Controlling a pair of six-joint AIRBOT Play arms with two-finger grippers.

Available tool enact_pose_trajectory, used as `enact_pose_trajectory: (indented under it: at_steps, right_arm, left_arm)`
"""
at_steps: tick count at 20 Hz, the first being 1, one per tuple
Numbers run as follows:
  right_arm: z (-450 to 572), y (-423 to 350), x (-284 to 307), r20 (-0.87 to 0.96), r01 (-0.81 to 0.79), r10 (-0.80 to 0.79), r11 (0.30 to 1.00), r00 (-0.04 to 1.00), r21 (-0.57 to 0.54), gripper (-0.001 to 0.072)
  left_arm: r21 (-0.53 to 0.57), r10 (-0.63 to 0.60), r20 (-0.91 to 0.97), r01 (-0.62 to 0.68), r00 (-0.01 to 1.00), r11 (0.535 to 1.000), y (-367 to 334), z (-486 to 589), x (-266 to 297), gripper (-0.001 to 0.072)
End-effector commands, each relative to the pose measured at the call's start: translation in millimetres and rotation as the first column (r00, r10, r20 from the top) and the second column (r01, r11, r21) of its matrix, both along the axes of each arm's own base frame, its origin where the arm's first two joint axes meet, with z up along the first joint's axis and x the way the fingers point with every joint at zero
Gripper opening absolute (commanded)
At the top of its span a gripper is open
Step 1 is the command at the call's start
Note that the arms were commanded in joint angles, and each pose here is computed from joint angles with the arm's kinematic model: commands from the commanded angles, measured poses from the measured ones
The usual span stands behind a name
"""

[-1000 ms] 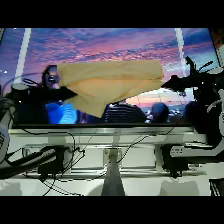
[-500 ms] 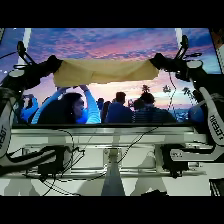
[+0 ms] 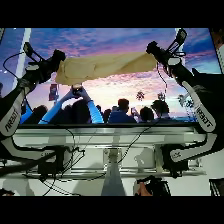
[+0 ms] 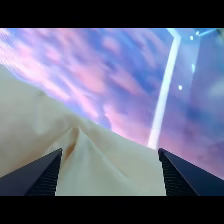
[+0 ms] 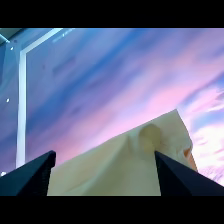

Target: Fold the clothes and pants, and hang the long-sleeved shirts on hangers.

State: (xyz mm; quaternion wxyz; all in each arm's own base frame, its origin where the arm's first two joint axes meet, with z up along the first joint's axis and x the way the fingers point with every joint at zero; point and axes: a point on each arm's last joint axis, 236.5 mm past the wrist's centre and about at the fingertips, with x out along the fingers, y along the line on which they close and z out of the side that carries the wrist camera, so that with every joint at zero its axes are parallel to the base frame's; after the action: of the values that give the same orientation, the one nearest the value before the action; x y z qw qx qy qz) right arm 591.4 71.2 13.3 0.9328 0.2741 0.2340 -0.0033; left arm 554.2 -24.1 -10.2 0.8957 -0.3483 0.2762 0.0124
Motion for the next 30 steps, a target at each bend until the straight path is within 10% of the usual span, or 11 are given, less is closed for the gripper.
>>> enact_pose_trajectory:
  at_steps: [1,12,18,19,21,22,26,30]
  right_arm:
    - [-2.4,-11.1,6.6,-0.009,-0.009,0.009,1.0,1.0,-0.001,0.0686]
    - [-23.3,19.9,-35.7,-0.188,-0.334,0.35,0.936,0.918,0.111,0.0688]
    - [-25.3,46.5,-42.7,-0.197,-0.389,0.401,0.916,0.895,0.102,0.0687]
    - [-25.4,54.0,-44.4,-0.197,-0.402,0.414,0.91,0.889,0.1,0.0686]
    - [-26.5,69.6,-48.5,-0.2,-0.432,0.441,0.897,0.875,0.09,0.0606]
    - [-26.4,77.0,-50.5,-0.202,-0.451,0.457,0.889,0.866,0.077,0.0562]
    - [-6.6,109.2,-49.0,-0.175,-0.538,0.528,0.843,0.831,-0.012,0.0024]
    - [15.5,157.1,-50.7,-0.131,-0.592,0.586,0.806,0.8,-0.01,0.0013]
  left_arm:
    - [0.152,-0.175,-0.01,0.174,0.985,0.973,3.5,4.5,-9.7,0.0704]
    - [-0.212,-0.321,-0.268,0.27,0.908,0.939,33.9,-70.5,-68.5,0.0712]
    - [-0.145,-0.401,-0.246,0.375,0.883,0.916,-12.7,-88.0,-27.3,0.0691]
    - [-0.14,-0.417,-0.24,0.394,0.876,0.908,-21.7,-87.6,-22.9,0.0572]
    - [-0.097,-0.456,-0.237,0.446,0.858,0.89,-37.2,-84.6,-17.8,0.0105]
    - [-0.06,-0.477,-0.239,0.478,0.846,0.877,-40.9,-80.3,-16.0,0.0013]
    - [0.053,-0.597,-0.248,0.626,0.763,0.778,-50.3,-27.7,-27.1,0.0012]
    - [-0.04,-0.758,-0.268,0.779,0.595,0.626,-71.9,56.7,-101.7,0.0014]
